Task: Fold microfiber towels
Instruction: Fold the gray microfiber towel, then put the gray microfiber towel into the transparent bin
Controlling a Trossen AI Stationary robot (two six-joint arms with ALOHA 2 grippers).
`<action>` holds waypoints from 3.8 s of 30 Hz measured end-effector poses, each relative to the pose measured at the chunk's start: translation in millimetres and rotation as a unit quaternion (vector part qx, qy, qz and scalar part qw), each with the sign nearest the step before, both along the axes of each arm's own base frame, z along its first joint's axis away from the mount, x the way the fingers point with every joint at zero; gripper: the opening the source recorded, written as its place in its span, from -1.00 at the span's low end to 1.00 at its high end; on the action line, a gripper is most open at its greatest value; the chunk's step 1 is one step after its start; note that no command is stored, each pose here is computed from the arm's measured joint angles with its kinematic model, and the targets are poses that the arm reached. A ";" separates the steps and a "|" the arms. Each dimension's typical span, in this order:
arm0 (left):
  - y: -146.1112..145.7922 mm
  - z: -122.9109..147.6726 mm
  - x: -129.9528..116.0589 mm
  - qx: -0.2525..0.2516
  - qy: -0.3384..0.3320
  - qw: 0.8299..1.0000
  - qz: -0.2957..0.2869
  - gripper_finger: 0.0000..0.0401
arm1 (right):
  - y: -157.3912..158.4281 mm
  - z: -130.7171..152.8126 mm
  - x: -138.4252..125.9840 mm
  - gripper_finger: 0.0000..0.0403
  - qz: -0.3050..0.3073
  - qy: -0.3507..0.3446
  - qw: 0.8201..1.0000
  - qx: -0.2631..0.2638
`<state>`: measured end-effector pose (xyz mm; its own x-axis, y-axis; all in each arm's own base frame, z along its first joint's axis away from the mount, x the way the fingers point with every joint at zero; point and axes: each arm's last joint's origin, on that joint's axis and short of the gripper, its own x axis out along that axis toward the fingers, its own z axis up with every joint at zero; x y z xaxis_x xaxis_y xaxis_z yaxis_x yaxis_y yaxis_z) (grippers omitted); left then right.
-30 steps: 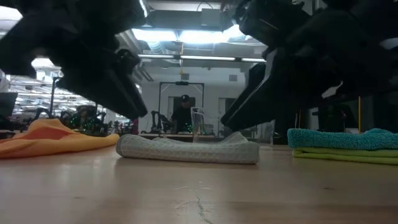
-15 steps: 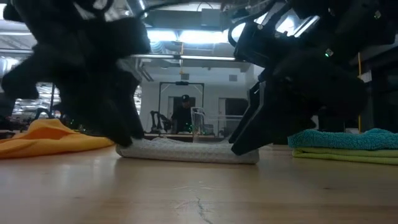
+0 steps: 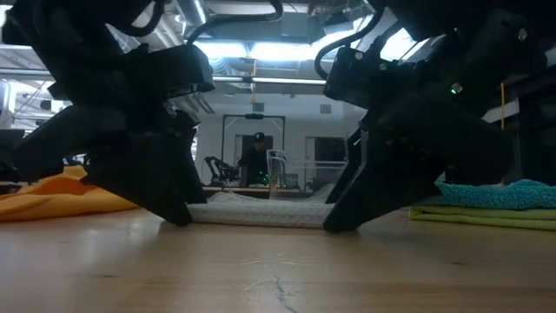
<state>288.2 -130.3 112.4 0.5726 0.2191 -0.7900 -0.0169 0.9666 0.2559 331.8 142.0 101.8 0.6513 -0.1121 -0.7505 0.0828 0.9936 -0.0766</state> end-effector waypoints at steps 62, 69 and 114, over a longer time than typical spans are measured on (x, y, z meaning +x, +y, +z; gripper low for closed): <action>-2.1 74.4 16.7 -0.067 0.035 0.995 0.069 -1.00 | 7.4 62.4 27.9 -0.78 -0.173 -0.001 0.984 0.043; 9.5 65.8 22.5 -0.061 0.051 0.993 0.092 -0.84 | -5.9 61.8 32.1 -0.63 -0.188 0.005 0.981 0.040; -38.8 93.0 -8.1 -0.049 0.035 0.993 0.106 -0.44 | 30.8 107.2 -2.2 -0.49 -0.076 0.009 0.995 0.062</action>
